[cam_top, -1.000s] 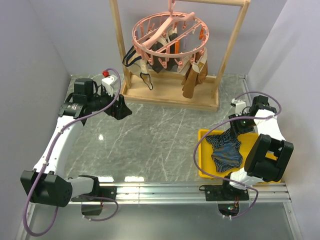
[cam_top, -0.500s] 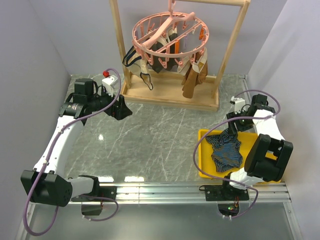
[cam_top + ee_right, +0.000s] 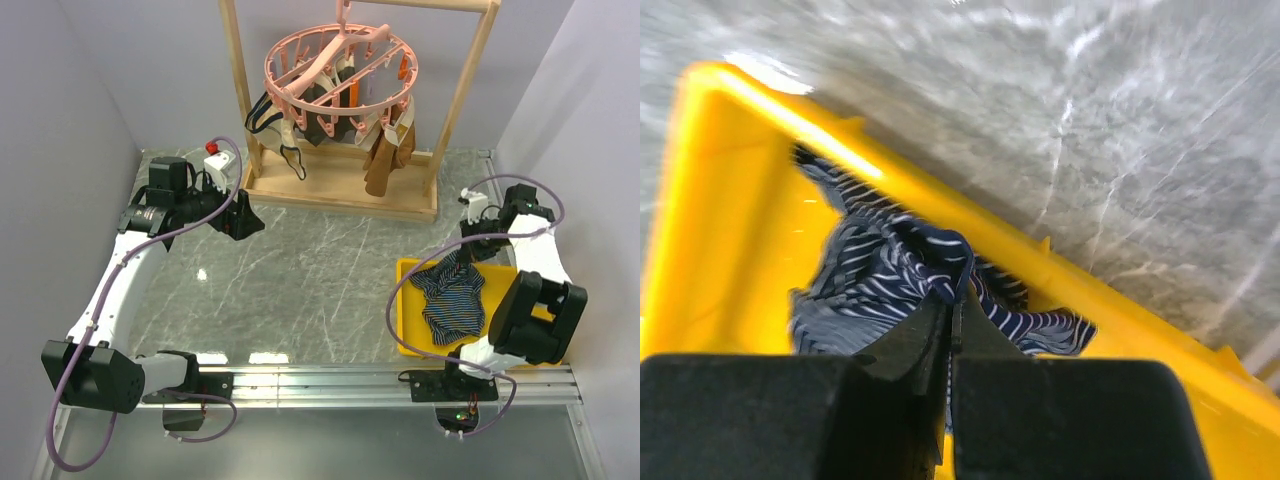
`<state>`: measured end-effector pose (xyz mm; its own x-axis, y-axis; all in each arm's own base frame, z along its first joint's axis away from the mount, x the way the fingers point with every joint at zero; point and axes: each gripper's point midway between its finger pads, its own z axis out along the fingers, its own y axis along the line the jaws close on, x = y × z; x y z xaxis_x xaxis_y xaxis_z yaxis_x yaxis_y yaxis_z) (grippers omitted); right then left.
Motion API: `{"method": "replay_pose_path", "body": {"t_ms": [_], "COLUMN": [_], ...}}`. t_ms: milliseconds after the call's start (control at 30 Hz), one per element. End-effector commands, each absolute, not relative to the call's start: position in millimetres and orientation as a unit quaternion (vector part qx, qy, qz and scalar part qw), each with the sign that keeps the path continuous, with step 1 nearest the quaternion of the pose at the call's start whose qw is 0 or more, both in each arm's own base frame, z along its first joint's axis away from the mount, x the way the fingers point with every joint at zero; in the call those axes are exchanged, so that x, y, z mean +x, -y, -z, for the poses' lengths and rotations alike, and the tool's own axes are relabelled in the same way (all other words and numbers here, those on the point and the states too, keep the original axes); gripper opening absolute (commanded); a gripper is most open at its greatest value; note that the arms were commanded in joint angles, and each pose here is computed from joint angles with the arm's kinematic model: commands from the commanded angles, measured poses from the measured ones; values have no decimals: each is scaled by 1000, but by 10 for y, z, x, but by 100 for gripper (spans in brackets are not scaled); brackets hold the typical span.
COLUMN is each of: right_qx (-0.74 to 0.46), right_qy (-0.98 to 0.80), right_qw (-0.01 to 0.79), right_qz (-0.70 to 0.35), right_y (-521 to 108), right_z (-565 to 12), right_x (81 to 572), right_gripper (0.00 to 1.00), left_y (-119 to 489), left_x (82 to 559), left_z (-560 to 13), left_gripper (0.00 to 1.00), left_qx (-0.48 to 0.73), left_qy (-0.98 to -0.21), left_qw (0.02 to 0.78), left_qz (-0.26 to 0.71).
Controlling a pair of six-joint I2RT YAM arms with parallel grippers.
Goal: Clip the underwear to the hanger
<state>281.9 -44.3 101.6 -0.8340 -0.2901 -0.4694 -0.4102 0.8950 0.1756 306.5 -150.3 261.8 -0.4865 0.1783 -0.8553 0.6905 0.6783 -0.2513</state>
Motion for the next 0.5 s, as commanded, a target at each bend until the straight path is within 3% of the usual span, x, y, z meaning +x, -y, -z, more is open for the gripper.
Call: {"method": "replay_pose_path", "body": {"t_ms": [0, 467], "right_qx": [-224, -336], "right_qy": [-913, -802], "right_qw": [309, 436], "right_qz": [-141, -233], "right_y": [240, -1136], "right_z": [-1788, -3248], "right_x": [2855, 2673], "right_gripper": [0, 0], "left_y": [1537, 1545], "left_x": [3049, 2985], "left_z": [-2775, -3051], "left_gripper": [99, 98], "left_qx": [275, 250], "left_qy": [-798, -773], "left_qw": [440, 443], "left_qz": [305, 380]}}
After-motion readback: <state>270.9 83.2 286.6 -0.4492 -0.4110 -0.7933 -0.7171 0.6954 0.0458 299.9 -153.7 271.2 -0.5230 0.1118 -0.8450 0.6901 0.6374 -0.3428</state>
